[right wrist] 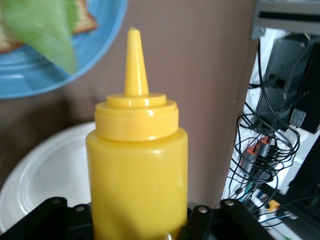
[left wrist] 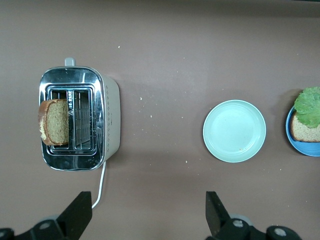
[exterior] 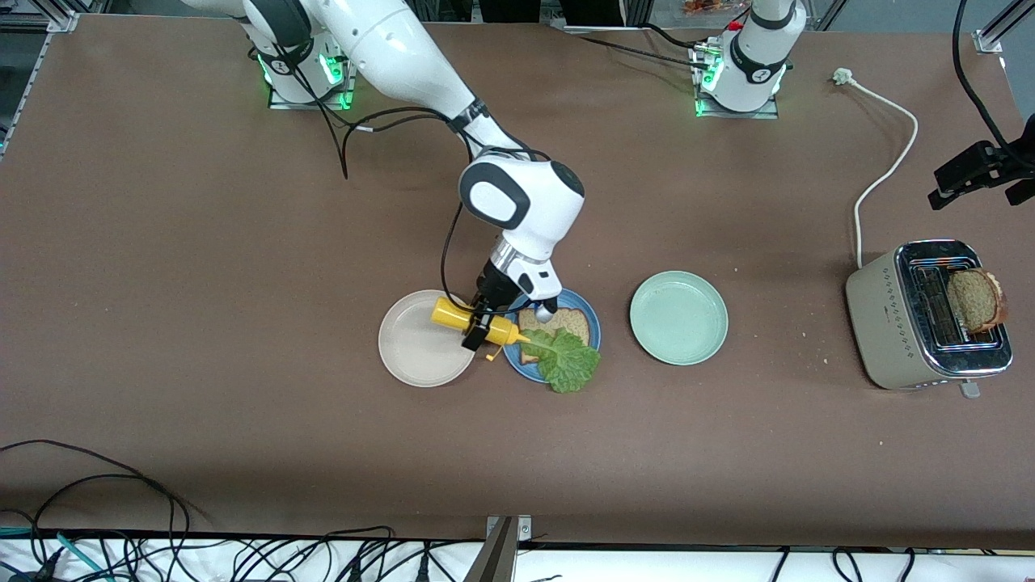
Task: Make sandwich in blue plate with both arms
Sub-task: 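Carry the yellow bottle back beside the white plate, then set the bottle down and open the right gripper while the left gripper reaches the toaster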
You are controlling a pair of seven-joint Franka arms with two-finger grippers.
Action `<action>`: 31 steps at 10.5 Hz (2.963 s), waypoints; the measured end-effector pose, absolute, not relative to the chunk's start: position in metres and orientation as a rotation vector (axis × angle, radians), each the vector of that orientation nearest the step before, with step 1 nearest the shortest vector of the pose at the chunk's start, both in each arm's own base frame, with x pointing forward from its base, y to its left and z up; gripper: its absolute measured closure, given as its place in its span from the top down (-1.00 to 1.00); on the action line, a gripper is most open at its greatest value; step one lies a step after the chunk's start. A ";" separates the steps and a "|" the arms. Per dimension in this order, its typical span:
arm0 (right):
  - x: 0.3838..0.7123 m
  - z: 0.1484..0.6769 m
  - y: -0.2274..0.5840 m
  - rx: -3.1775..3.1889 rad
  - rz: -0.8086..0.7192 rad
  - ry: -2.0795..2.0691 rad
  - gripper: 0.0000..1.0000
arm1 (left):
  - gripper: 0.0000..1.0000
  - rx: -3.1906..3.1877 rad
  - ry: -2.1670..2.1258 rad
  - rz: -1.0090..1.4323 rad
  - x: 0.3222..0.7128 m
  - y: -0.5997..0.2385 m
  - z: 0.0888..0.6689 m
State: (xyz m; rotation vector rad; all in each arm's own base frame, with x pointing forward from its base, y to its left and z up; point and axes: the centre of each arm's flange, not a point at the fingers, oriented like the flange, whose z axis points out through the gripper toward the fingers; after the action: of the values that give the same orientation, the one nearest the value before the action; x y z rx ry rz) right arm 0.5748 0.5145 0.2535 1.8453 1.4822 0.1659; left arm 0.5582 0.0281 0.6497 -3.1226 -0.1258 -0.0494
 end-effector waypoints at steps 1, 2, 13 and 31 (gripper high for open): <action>0.592 0.288 0.497 1.962 0.163 1.479 -0.88 | 1.00 -3.123 -0.127 -0.049 0.558 0.029 0.650; 0.613 0.328 0.471 2.092 0.165 1.485 -0.88 | 1.00 -3.123 -0.128 -0.049 0.558 0.029 0.650; 0.713 0.377 0.043 2.887 0.652 2.229 -0.88 | 1.00 -3.123 -0.126 -0.047 0.558 0.028 0.649; 0.599 0.107 -0.083 2.517 2.016 2.630 -0.88 | 1.00 -3.125 -0.124 0.054 0.596 0.103 0.576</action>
State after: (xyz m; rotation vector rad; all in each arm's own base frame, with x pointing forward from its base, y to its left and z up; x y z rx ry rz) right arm 0.5994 -0.0834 0.1068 2.5174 2.6298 2.0156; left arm 0.5960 0.1029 0.5764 -3.1254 -0.1244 0.0541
